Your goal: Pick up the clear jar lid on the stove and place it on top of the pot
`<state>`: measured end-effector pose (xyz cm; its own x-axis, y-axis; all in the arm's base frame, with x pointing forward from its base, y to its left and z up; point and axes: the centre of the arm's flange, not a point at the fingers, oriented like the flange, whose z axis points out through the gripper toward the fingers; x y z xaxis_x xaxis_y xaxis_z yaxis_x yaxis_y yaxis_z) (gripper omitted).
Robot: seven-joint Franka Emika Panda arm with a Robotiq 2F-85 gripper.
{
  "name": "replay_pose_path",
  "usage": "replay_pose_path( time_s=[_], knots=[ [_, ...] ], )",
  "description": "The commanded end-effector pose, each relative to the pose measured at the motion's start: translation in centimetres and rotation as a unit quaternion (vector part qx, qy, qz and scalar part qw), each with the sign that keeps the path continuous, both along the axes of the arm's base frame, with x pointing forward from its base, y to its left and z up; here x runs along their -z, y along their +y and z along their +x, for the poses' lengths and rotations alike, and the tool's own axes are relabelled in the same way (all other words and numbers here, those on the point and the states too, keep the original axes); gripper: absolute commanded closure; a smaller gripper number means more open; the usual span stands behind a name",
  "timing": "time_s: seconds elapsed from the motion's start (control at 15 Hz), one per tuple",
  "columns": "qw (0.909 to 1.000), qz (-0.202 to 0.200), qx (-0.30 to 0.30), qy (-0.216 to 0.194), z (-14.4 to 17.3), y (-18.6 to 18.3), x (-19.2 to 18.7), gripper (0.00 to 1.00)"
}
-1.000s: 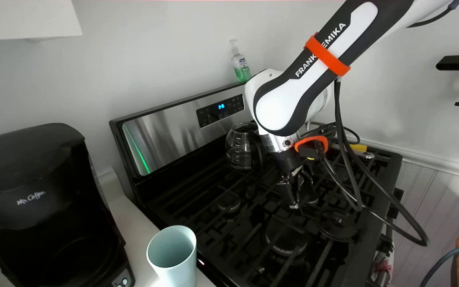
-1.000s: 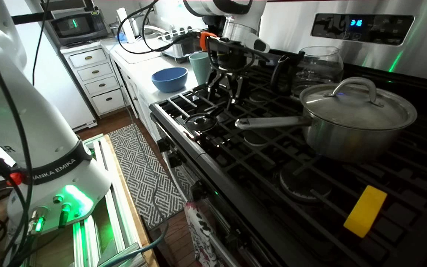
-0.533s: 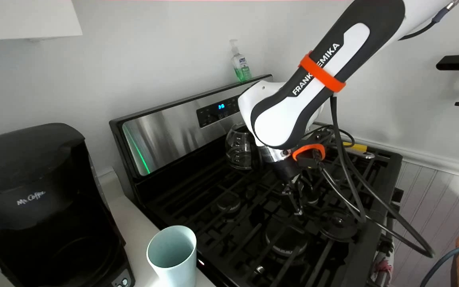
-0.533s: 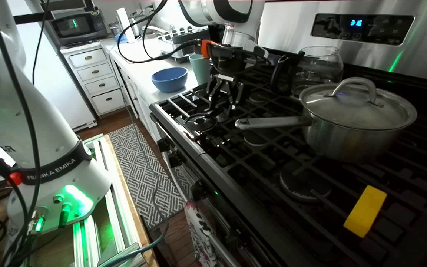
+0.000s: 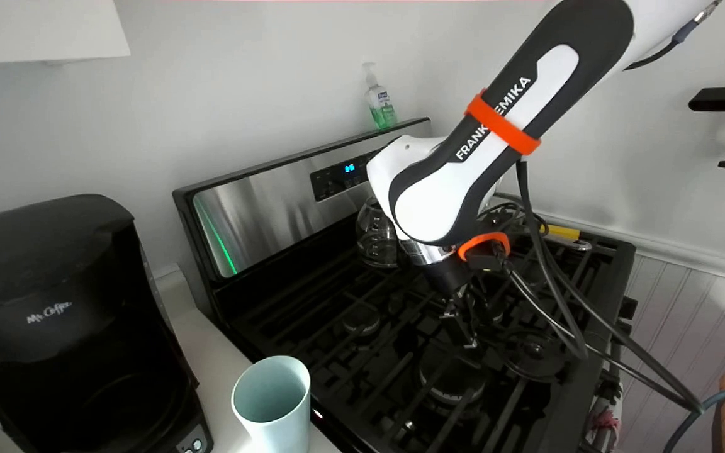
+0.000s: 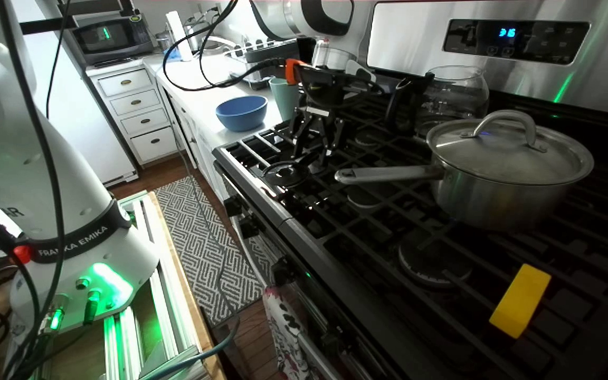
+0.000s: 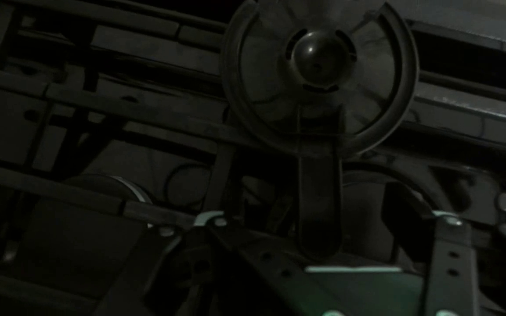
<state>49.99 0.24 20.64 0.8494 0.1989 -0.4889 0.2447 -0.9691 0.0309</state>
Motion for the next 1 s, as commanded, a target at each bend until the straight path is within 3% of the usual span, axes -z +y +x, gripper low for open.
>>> replay_pose_path(
  time_s=[0.0, 0.47, 0.53, 0.73, 0.93],
  knots=[
    [0.9997, 0.001, -0.022, 0.012, 0.5, 0.0, -0.2, 0.51],
    [0.9991, 0.008, -0.035, 0.022, 0.1, -0.1, -1.0, 0.98],
    [0.9991, 0.011, -0.034, 0.023, -0.2, 0.0, -1.4, 0.93],
    [0.9995, 0.018, -0.021, 0.015, -1.0, -0.2, -3.9, 0.93],
    [0.9995, 0.019, -0.017, -0.018, -1.4, -1.7, -8.0, 0.93]
  ],
)
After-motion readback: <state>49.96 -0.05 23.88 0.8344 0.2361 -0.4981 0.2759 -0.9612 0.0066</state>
